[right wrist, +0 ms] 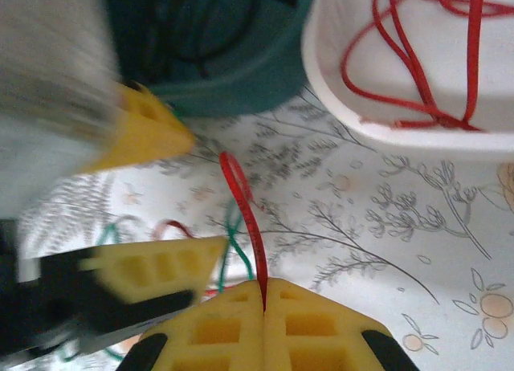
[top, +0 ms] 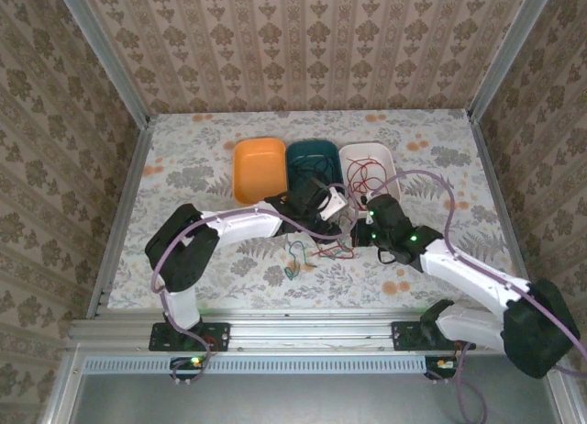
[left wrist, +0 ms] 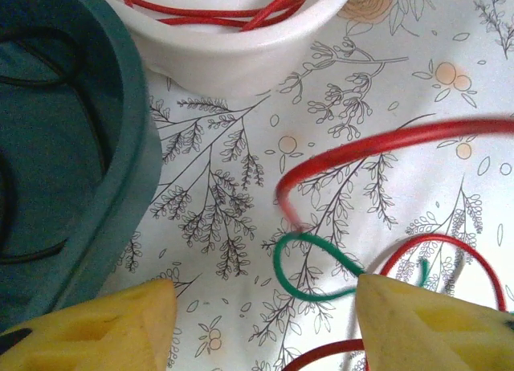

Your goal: Untangle the cables

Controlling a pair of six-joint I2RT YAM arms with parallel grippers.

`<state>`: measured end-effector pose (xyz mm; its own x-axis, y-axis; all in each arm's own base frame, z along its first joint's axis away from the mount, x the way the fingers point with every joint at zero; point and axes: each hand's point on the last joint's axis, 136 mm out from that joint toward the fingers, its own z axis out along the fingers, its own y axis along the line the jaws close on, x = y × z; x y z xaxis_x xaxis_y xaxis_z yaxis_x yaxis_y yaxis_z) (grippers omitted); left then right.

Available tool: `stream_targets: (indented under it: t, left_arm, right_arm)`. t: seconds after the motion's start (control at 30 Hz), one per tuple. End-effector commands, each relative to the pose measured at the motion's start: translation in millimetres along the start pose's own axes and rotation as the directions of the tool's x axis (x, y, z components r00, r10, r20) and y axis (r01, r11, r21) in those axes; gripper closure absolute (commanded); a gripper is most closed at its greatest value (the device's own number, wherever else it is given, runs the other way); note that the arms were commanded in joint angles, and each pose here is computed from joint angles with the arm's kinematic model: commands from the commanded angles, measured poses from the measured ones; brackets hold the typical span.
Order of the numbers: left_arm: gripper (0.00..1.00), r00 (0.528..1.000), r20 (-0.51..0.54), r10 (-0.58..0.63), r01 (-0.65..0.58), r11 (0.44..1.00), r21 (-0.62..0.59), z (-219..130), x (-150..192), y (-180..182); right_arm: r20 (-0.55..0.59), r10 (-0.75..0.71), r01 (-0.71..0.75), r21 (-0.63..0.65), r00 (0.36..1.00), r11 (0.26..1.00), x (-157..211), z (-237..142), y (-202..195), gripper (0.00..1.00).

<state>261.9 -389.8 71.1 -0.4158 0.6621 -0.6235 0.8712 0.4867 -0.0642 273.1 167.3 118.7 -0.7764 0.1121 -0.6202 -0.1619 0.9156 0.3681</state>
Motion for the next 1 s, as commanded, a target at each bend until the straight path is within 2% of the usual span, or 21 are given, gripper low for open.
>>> stream_targets:
  t: [0.0,0.23,0.53,0.77,0.97]
  left_arm:
    - [0.43,1.0,0.013,0.006,-0.007,1.0,0.025,4.7,-4.4,-1.6]
    - [0.55,0.999,-0.03,-0.011,0.012,1.0,0.028,18.2,13.1,1.2]
    - [0.58,0.996,-0.08,-0.036,0.039,0.999,0.032,25.1,36.1,1.2]
    - [0.58,0.997,-0.056,-0.047,0.047,0.999,0.01,0.5,46.5,3.4]
    - [0.58,0.996,-0.032,-0.078,0.077,0.996,-0.036,-22.9,54.8,12.5]
  right_arm:
    - [0.038,0.005,-0.001,-0.088,0.999,0.996,-14.0,-20.0,13.0,1.0]
    - [0.215,0.089,-0.079,-0.057,0.973,0.995,-65.8,-63.1,4.6,0.99]
    - [0.408,0.136,-0.151,0.005,0.903,0.989,-112.7,-116.1,-7.8,0.98]
    - [0.448,0.043,-0.098,0.1,0.893,0.99,-128.4,-135.2,-13.2,0.98]
    - [0.561,-0.033,-0.034,0.109,0.827,0.994,-168.4,-172.0,1.2,0.98]
